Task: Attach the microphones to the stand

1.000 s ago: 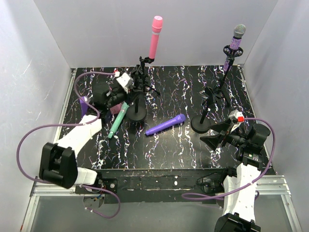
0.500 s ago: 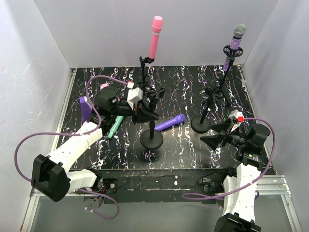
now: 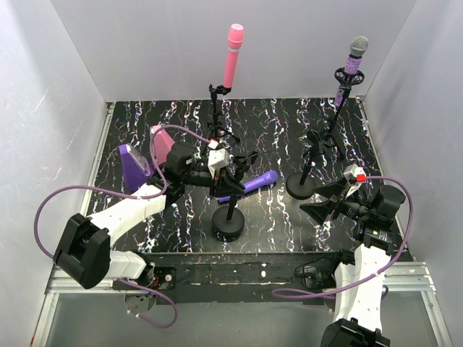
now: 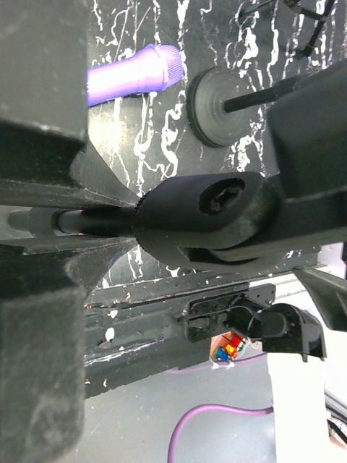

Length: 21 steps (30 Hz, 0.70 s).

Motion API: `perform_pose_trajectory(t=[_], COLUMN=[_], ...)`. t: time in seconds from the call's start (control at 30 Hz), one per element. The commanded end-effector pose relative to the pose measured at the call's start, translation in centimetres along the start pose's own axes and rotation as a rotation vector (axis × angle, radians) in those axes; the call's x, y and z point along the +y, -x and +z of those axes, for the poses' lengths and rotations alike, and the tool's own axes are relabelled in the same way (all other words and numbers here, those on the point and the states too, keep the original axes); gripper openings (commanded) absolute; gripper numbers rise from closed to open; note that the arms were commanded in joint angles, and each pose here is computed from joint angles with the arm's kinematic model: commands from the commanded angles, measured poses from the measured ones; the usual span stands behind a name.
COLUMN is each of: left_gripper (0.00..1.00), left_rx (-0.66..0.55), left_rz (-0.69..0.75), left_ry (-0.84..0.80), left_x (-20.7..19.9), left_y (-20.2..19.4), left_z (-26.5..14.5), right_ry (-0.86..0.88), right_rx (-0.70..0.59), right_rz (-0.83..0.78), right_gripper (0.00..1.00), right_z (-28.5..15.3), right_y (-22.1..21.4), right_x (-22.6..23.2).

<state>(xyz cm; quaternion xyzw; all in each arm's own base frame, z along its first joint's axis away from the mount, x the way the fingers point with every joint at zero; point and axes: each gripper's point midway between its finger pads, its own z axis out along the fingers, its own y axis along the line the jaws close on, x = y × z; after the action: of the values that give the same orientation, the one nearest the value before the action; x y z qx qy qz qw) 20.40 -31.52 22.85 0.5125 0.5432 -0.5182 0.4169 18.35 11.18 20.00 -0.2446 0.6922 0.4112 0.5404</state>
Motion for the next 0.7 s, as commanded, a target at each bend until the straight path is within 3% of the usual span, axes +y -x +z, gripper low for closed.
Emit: perform_pose_trajectory(t=[0.0, 0.27, 0.5, 0.67], left_gripper=[0.00, 0.08, 0.54, 0.67], left_rx=[-0.029, 0.014, 0.039, 0.046], left_rz=[0.078, 0.066, 0.093, 0.120], left_ry=[0.037, 0.140, 0.198, 0.238], left_x=[0.8, 1.7, 0.7, -0.4], left_y=[0.1, -2.8, -2.3, -1.4], left_z=[0.5, -0.1, -1.7, -3.1], right_ry=[-0.005, -0.002, -0.003, 0.004], right_rx=[-0.014, -0.014, -0.016, -0.015], right_rz=[-0.053, -0.046, -0.056, -0.052], right_gripper=[0.98, 0.98, 0.98, 0.98], right_z=[-0.1, -0.1, -0.1, -0.1], right_y=[0.8, 0.8, 0.9, 0.8], right_x=[-0.1, -0.1, 0.0, 0.1])
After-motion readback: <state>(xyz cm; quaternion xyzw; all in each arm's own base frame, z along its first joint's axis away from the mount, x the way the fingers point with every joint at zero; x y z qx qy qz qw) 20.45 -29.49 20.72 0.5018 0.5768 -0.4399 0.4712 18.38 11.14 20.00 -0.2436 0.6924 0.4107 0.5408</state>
